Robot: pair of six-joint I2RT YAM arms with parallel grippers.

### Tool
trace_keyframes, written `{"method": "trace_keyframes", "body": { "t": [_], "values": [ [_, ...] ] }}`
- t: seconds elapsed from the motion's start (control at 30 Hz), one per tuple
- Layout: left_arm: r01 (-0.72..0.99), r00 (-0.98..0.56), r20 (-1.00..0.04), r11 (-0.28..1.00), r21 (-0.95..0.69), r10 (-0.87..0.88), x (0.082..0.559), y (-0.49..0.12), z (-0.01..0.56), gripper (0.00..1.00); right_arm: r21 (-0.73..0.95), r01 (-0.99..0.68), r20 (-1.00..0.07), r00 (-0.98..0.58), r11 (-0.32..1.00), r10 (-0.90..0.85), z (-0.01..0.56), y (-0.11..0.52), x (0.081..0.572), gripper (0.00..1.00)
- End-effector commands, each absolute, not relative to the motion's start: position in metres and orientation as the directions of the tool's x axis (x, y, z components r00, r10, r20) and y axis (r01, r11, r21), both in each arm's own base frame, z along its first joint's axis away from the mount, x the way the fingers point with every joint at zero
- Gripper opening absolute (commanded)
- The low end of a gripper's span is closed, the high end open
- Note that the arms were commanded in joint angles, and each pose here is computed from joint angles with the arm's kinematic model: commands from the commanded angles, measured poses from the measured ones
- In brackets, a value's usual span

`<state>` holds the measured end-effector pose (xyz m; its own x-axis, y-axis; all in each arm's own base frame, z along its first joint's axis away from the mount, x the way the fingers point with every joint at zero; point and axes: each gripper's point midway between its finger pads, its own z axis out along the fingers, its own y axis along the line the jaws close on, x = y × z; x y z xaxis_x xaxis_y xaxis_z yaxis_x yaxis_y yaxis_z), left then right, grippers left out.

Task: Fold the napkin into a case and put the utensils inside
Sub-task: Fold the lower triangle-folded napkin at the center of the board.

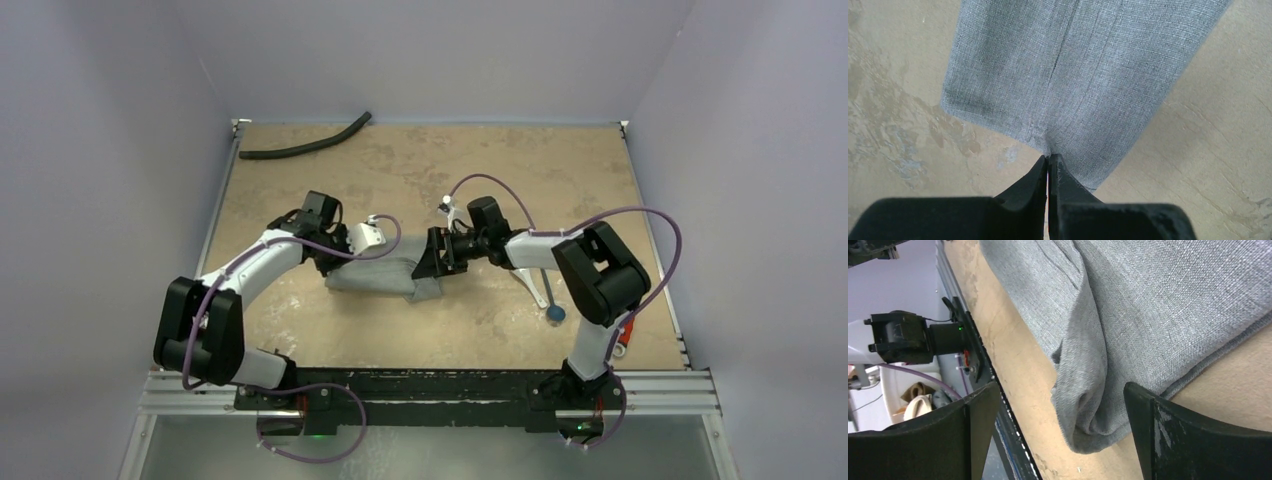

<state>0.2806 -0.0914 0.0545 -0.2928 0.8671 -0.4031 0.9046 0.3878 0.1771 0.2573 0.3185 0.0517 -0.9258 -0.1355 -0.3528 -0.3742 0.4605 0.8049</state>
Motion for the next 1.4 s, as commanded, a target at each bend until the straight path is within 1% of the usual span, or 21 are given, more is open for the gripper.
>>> {"method": "trace_keyframes", "body": {
  "t": [0.0,0.17,0.2,0.27,0.33,0.37,0.43,0.47,0.53,0.57,0.7,0.83,0.97,1.07,1.23,1.37],
  "values": [
    [0.894,-0.319,-0.413,0.415,0.168,0.853,0.284,-0.093,0.048,0.00,0.765,-0.425,-0.411,-0.901,0.484,-0.142,0.072,0.314,0.265,0.99],
    [0.892,-0.321,-0.410,0.419,0.172,0.854,0.281,-0.091,0.047,0.00,0.659,-0.450,-0.464,-0.874,0.603,-0.145,0.084,0.299,0.280,0.98],
    [0.887,-0.323,-0.411,0.424,0.183,0.852,0.282,-0.090,0.048,0.00,0.632,-0.458,-0.482,-0.864,0.625,-0.146,0.089,0.296,0.284,0.96],
    [0.879,-0.323,-0.417,0.433,0.201,0.850,0.284,-0.089,0.050,0.00,0.585,-0.471,-0.511,-0.846,0.661,-0.151,0.098,0.291,0.293,0.86],
    [0.867,-0.328,-0.431,0.450,0.216,0.840,0.285,-0.088,0.053,0.00,0.541,-0.495,-0.551,-0.819,0.680,-0.158,0.109,0.291,0.308,0.72],
    [0.862,-0.329,-0.439,0.455,0.221,0.836,0.286,-0.089,0.054,0.00,0.528,-0.509,-0.572,-0.805,0.680,-0.158,0.114,0.294,0.317,0.62],
    [0.858,-0.334,-0.445,0.464,0.221,0.831,0.286,-0.088,0.054,0.00,0.517,-0.533,-0.608,-0.779,0.670,-0.151,0.119,0.306,0.339,0.30],
    [0.855,-0.341,-0.444,0.469,0.220,0.829,0.285,-0.088,0.054,0.00,0.531,-0.546,-0.611,-0.777,0.649,-0.154,0.120,0.316,0.344,0.19],
    [0.853,-0.345,-0.445,0.473,0.218,0.827,0.285,-0.088,0.054,0.00,0.544,-0.569,-0.616,-0.770,0.617,-0.167,0.118,0.337,0.353,0.02],
    [0.851,-0.348,-0.446,0.477,0.219,0.825,0.285,-0.087,0.055,0.00,0.540,-0.583,-0.620,-0.764,0.607,-0.181,0.115,0.348,0.357,0.00],
    [0.842,-0.346,-0.461,0.487,0.232,0.817,0.288,-0.087,0.060,0.00,0.531,-0.628,-0.634,-0.740,0.570,-0.224,0.104,0.382,0.365,0.00],
    [0.838,-0.345,-0.478,0.494,0.231,0.808,0.292,-0.090,0.062,0.00,0.553,-0.637,-0.624,-0.744,0.538,-0.239,0.085,0.397,0.361,0.00],
    [0.828,-0.337,-0.492,0.501,0.251,0.803,0.300,-0.092,0.067,0.00,0.575,-0.607,-0.569,-0.778,0.548,-0.265,0.051,0.393,0.353,0.00],
    [0.820,-0.324,-0.515,0.507,0.265,0.794,0.310,-0.096,0.073,0.00,0.581,-0.572,-0.547,-0.801,0.579,-0.243,0.035,0.384,0.354,0.00],
    [0.807,-0.292,-0.560,0.514,0.290,0.775,0.335,-0.108,0.085,0.00,0.599,-0.527,-0.531,-0.825,0.604,-0.193,0.029,0.371,0.350,0.00],
    [0.815,-0.281,-0.559,0.501,0.291,0.781,0.351,-0.113,0.073,0.00,0.634,-0.494,-0.517,-0.843,0.595,-0.150,0.034,0.367,0.338,0.00]
  ]
}}
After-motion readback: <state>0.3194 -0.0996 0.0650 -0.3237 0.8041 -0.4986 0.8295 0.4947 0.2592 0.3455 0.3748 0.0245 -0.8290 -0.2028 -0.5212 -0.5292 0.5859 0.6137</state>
